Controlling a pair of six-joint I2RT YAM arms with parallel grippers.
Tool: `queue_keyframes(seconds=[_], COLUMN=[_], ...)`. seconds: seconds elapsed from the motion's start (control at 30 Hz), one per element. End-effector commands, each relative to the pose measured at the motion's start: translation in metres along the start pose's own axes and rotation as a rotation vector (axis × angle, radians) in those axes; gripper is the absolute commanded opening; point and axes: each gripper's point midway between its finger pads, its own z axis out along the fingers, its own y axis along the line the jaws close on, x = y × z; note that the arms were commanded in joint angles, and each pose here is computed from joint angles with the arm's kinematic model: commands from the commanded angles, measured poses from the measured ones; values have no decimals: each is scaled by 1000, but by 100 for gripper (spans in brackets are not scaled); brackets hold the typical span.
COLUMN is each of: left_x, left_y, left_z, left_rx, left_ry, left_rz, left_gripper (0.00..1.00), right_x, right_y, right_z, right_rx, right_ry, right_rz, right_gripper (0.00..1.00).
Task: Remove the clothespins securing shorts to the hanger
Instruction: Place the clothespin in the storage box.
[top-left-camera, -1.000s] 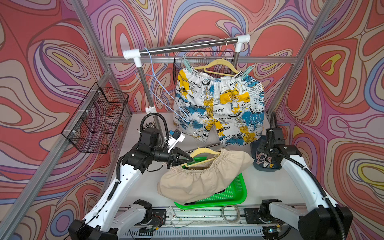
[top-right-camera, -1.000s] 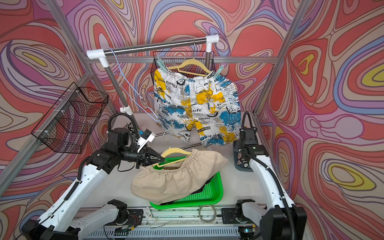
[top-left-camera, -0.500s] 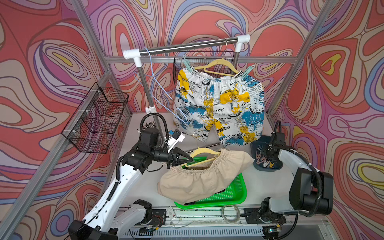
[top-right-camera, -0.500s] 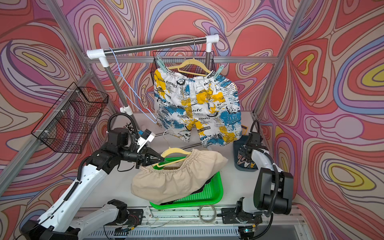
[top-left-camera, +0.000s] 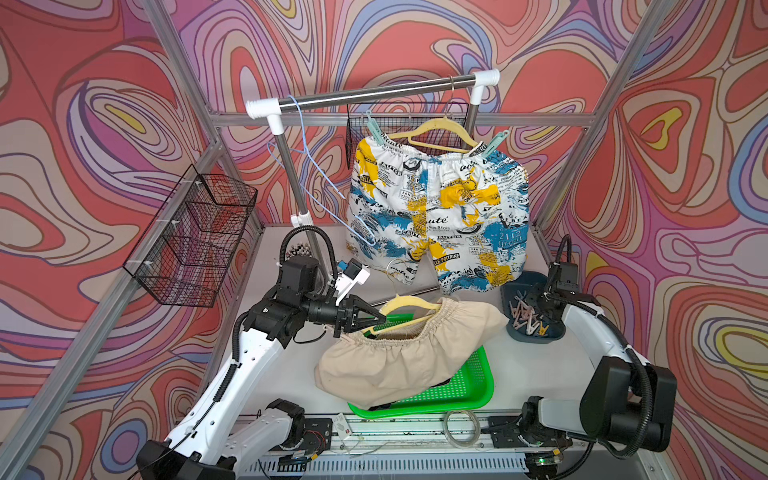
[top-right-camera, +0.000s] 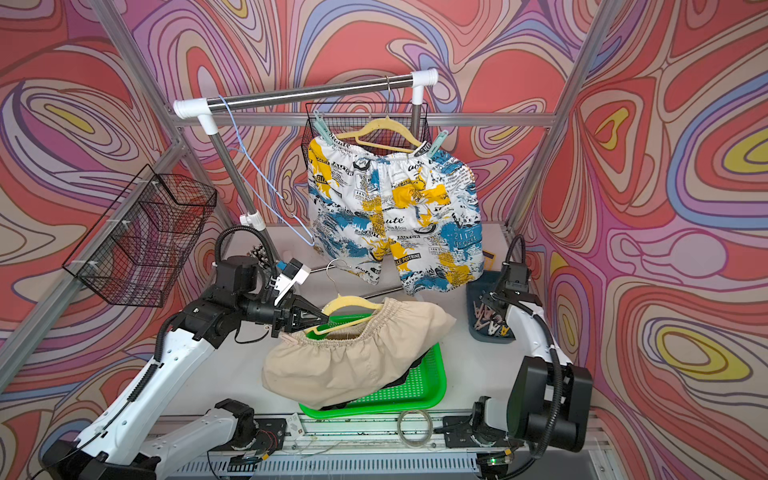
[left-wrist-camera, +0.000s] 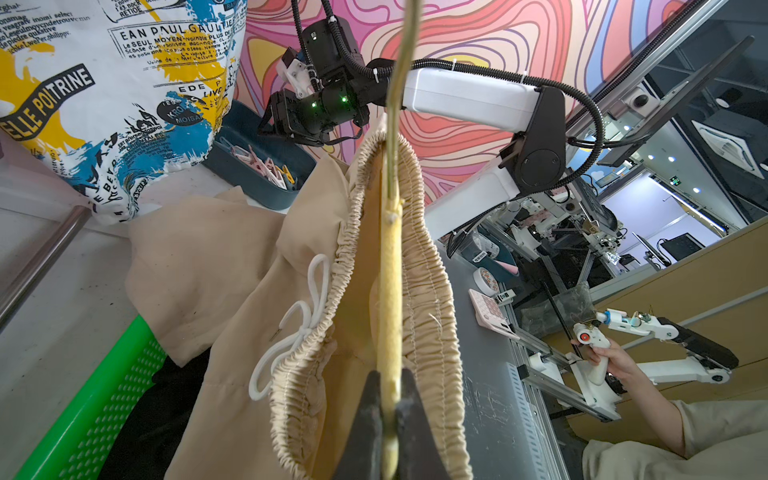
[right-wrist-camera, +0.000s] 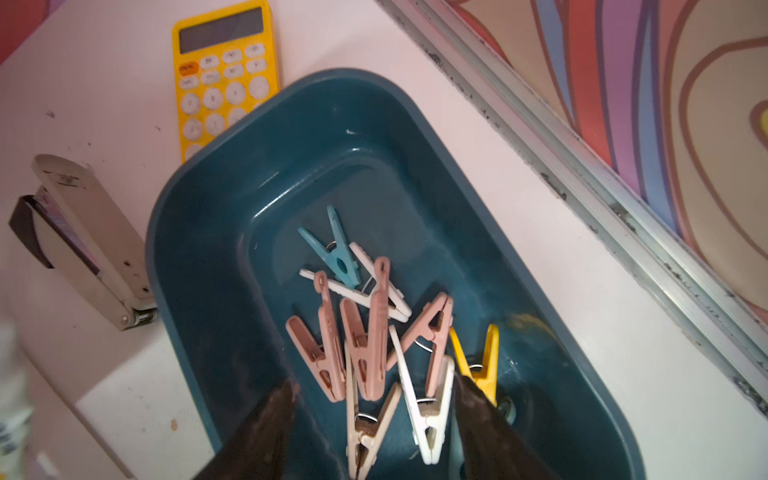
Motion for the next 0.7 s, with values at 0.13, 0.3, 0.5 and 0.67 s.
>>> queue_keyframes(seconds=[0.13,0.3,0.5,0.67], left_x=[-10,-13,-14,-18], left_y=[-10,-10,-9,-11], left_z=[-2,-2,-2,0], left_rx=[28,29,37,73], left_ry=[-22,-28,-15,-9], left_rz=[57,58,58,55], left_gripper=[0,0,0,0], right_x=[-16,-18,-39,-33], right_y=[5,18,57,127], right_z=[-44,-96,-197,-301], right_rx=[-57,-182,-478,-1045], right_ry=[-66,-118,-299,-398], right_rz=[-10,-42,-124,-323], right_gripper=[65,62,60,56])
